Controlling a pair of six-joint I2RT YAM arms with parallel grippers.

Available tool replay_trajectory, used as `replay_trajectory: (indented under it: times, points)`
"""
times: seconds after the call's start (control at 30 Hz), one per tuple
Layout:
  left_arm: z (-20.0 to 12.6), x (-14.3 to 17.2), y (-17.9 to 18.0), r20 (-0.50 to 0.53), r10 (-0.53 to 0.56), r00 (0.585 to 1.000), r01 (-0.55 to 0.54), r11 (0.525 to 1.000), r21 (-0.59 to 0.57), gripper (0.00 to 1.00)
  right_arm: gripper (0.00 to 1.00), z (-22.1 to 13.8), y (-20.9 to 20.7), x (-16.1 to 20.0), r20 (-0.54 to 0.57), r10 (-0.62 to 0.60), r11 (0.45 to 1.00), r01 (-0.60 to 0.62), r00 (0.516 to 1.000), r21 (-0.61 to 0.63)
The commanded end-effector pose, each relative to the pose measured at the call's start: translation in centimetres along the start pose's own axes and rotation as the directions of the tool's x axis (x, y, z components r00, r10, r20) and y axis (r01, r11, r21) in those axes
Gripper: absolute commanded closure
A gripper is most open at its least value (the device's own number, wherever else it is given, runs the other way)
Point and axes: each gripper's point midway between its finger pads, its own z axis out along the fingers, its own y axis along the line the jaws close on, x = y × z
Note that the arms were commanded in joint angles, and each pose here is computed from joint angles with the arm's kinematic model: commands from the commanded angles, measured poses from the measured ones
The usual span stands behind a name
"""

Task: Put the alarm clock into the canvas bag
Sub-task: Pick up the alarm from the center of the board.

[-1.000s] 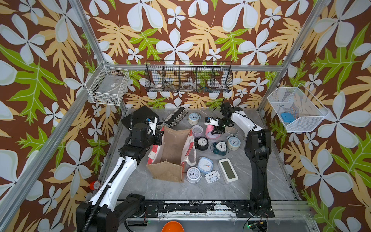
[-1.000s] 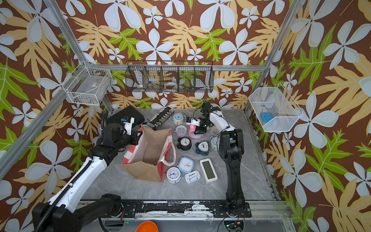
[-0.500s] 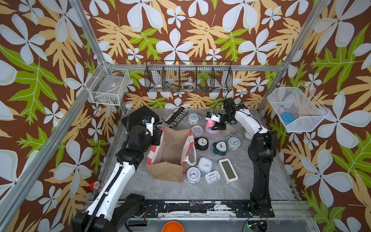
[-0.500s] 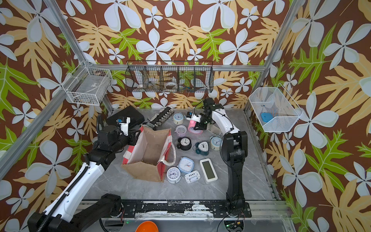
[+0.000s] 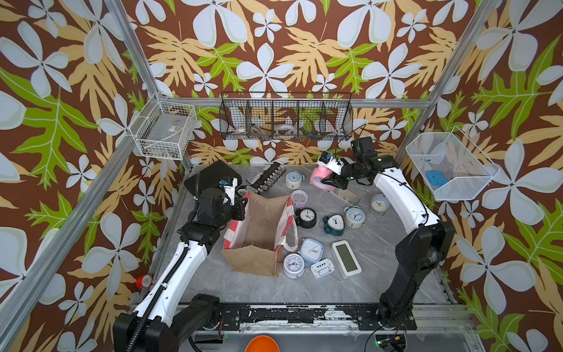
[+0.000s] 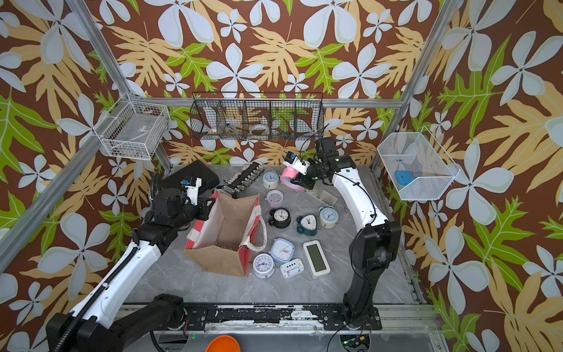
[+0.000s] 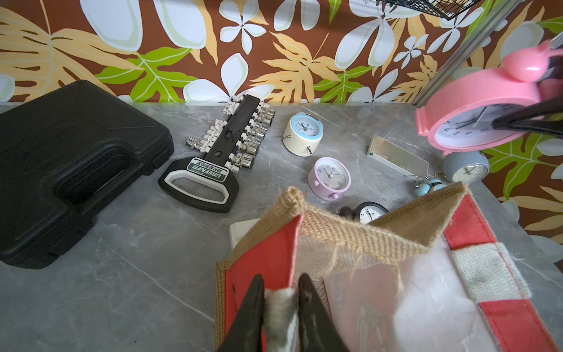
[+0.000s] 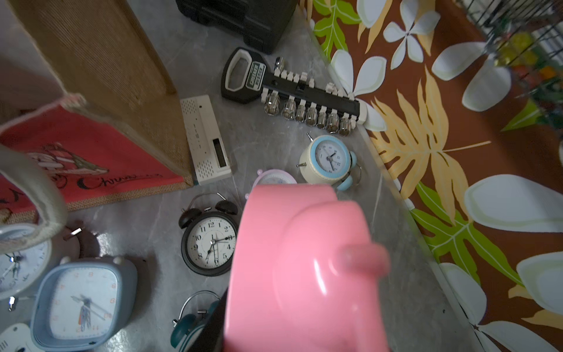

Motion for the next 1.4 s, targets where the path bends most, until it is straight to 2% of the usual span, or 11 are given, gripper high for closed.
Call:
replay_trajectory:
  times: [0.0, 0.1, 0.23, 0.37, 0.47, 0.67, 0.77, 0.97, 1.13, 1.37]
  points:
    - [-0.3, -0.5, -0.2, 0.016, 0.002, 1.000, -0.003, 1.000, 0.008, 0.84, 0.78, -1.1, 0.9, -3.6, 0.105, 0.077, 0.997, -0.079, 0.992, 0.022]
    - [-0.3, -0.5, 0.0, 0.015, -0.001, 1.000, 0.001, 1.000, -0.003, 0.93, 0.80, -1.5, 3.1, -6.2, 0.152, 0.126, 0.991, -0.130, 0.980, 0.012]
    - [-0.3, -0.5, 0.1, 0.015, -0.010, 1.000, 0.010, 1.000, -0.013, 0.97, 0.88, -1.7, 5.5, -9.0, 0.214, 0.256, 0.963, -0.268, 0.943, 0.026]
    - [-0.2, -0.3, 0.4, 0.006, -0.018, 1.000, 0.018, 1.000, -0.023, 0.99, 0.90, -1.5, 7.5, -10.6, 0.241, 0.409, 0.904, -0.428, 0.880, 0.026]
    - [-0.1, -0.2, 0.4, -0.002, -0.020, 1.000, 0.020, 0.999, -0.027, 1.00, 0.92, -1.2, 10.0, -12.0, 0.254, 0.520, 0.847, -0.532, 0.816, -0.025]
    - [0.1, -0.1, 0.5, -0.009, -0.025, 1.000, 0.025, 0.999, -0.026, 1.00, 0.91, 0.1, 15.4, -14.7, 0.224, 0.620, 0.780, -0.622, 0.752, -0.070]
    - [0.1, 0.0, 0.5, -0.011, -0.028, 1.000, 0.028, 0.999, -0.028, 1.00, 0.93, 0.8, 16.8, -15.7, 0.218, 0.684, 0.723, -0.686, 0.696, -0.077]
    - [0.0, 0.0, 0.5, -0.012, -0.030, 0.999, 0.030, 0.999, -0.026, 1.00, 0.90, 3.9, 18.8, -15.6, 0.227, 0.801, 0.579, -0.813, 0.554, -0.059]
    - [-0.1, -0.1, 0.3, -0.008, -0.030, 1.000, 0.030, 0.999, -0.020, 1.00, 0.91, 6.9, 21.2, -15.4, 0.198, 0.841, 0.520, -0.853, 0.504, -0.039]
    - [-0.2, -0.2, 0.2, -0.003, -0.030, 1.000, 0.030, 0.999, -0.018, 1.00, 0.91, 11.3, 22.1, -13.2, 0.189, 0.882, 0.432, -0.901, 0.432, 0.039]
